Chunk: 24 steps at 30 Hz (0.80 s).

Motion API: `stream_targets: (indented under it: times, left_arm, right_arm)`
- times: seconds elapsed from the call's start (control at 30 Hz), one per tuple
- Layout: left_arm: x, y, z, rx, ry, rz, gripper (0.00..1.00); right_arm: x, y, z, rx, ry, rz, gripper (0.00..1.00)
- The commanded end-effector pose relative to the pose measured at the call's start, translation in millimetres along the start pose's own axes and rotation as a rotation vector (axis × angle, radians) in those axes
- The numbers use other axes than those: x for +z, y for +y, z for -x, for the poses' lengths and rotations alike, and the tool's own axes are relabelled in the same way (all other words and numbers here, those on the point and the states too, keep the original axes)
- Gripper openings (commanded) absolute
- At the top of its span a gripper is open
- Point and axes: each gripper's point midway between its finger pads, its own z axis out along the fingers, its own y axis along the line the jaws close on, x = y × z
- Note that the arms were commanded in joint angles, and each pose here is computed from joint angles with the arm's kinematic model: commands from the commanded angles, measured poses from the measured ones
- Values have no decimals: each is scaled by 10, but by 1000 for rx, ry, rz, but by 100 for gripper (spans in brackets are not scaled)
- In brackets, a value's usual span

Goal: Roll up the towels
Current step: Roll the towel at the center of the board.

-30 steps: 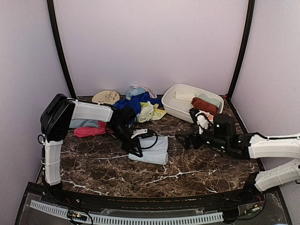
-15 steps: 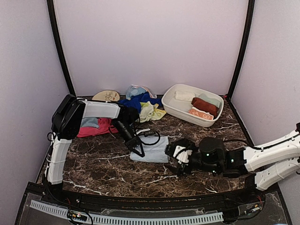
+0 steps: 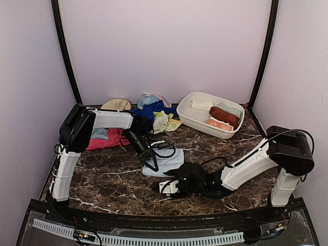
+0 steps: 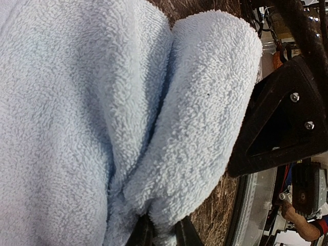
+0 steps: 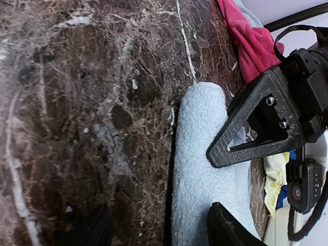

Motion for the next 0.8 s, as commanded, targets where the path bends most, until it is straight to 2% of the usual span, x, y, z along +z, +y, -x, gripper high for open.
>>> stream_targets:
  times: [0.0, 0.13, 0.27, 0.4, 0.53, 0.67, 0.73, 0.77]
  left_arm:
    - [327, 408, -700, -111, 257, 107, 15]
    - [257, 310, -651, -44, 205, 94, 25]
    - [241, 304, -676, -31, 195, 89, 27]
    - [155, 333, -603, -23, 162, 101, 30]
    - [-358, 340, -392, -5, -23, 133, 36]
    - [-1016, 211, -308, 32, -263, 138, 42]
    - [-1230, 108, -337, 75, -342, 147, 70]
    - [-1282, 75, -365, 98, -349, 173, 73]
  right_arm:
    - [162, -256, -48, 87, -25, -24, 58]
    - [265, -216, -288, 186, 29, 38, 49]
    - [326, -96, -402, 251, 54, 123, 46]
    - [438, 118, -496, 333, 108, 281, 35]
    - [466, 232, -551, 464, 149, 411, 24]
    - [457, 281, -559, 533, 172, 501, 19]
    - [469, 252, -529, 589, 182, 550, 17]
    - [476, 244, -517, 624, 188, 578, 16]
